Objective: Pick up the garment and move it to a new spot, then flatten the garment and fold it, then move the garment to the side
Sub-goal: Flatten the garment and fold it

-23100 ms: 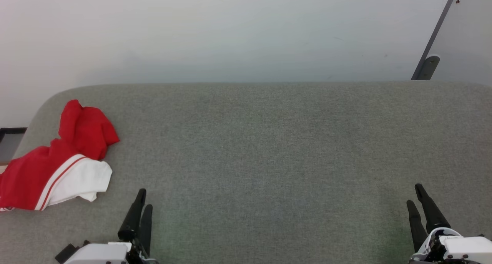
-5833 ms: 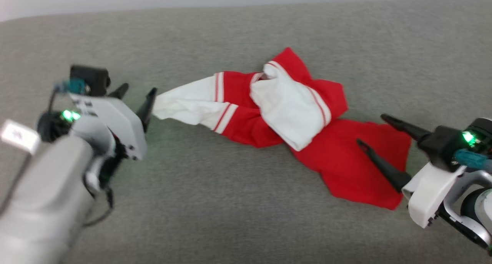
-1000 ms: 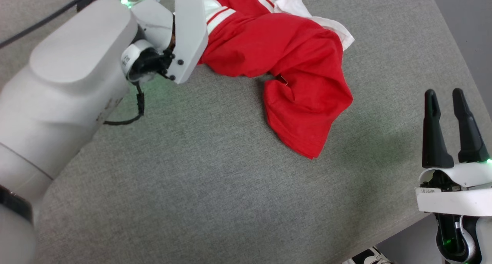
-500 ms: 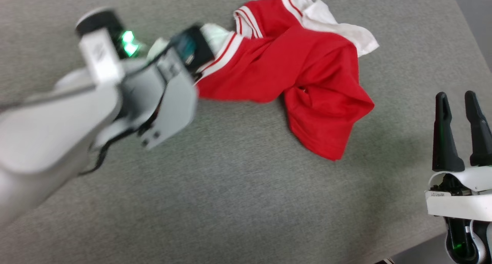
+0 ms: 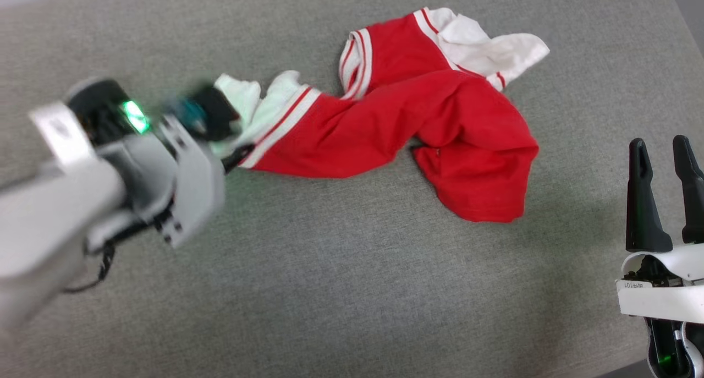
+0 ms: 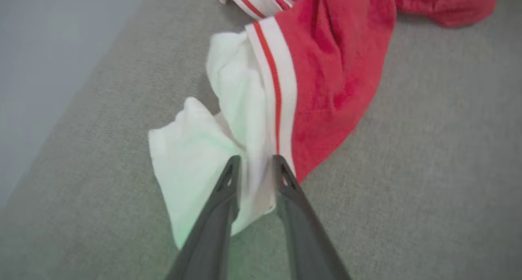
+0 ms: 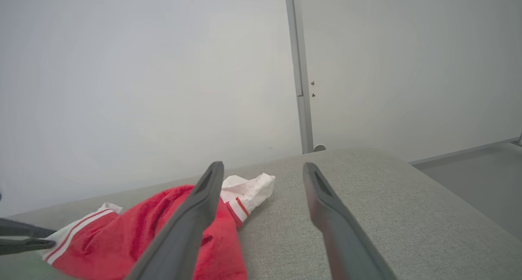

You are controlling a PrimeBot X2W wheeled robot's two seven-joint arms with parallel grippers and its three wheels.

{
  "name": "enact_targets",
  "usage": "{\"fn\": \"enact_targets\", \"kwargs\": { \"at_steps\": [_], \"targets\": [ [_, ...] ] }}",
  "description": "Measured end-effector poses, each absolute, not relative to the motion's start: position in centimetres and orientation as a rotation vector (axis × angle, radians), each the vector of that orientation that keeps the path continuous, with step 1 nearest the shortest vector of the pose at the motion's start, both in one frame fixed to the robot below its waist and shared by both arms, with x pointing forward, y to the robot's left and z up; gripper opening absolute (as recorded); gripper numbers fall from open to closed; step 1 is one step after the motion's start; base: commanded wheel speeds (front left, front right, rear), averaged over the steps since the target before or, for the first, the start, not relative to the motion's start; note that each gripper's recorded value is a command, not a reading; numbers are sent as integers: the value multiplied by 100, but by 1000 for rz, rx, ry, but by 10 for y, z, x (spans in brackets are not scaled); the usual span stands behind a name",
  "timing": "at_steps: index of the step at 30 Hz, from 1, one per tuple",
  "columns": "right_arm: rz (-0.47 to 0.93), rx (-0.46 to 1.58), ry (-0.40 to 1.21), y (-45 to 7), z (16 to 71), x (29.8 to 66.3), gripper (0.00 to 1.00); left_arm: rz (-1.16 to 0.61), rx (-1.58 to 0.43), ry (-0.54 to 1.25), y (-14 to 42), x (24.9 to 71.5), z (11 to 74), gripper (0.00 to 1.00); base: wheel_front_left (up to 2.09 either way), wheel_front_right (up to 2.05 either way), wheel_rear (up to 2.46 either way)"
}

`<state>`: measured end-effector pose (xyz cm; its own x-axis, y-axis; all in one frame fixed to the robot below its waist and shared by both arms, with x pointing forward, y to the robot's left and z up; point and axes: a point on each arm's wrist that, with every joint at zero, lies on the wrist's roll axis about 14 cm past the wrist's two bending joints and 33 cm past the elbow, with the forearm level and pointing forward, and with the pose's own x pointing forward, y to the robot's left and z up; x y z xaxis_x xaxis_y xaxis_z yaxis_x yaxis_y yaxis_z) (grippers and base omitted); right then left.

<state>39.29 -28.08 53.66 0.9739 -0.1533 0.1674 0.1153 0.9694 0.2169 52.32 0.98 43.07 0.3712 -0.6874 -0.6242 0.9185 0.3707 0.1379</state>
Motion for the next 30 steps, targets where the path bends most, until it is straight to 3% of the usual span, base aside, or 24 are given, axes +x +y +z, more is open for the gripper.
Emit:
{"fn": "enact_targets", "kwargs": {
  "at_steps": [7, 20, 22, 23, 24, 30],
  "targets": [
    [-126, 216, -184, -277, 537, 390, 100, -977, 251, 559, 19, 558, 483, 100, 0, 0, 0],
    [-153, 208, -165, -284, 532, 388, 100, -801, 114, 1020, 25, 577, 410, 100, 0, 0, 0],
    [-166, 202, -163, -288, 532, 386, 100, -828, 10, 1042, 9, 575, 414, 42, 0, 0, 0],
    [-172, 200, -163, -290, 532, 386, 100, -843, -19, 1043, 2, 574, 416, 5, 0, 0, 0],
    [-175, 199, -163, -291, 532, 386, 100, -850, -18, 1044, -1, 573, 415, 0, 0, 0, 0],
    [-151, 210, -165, -284, 530, 392, 100, -756, -21, 894, 24, 598, 429, 0, 0, 0, 0]
  ]
}}
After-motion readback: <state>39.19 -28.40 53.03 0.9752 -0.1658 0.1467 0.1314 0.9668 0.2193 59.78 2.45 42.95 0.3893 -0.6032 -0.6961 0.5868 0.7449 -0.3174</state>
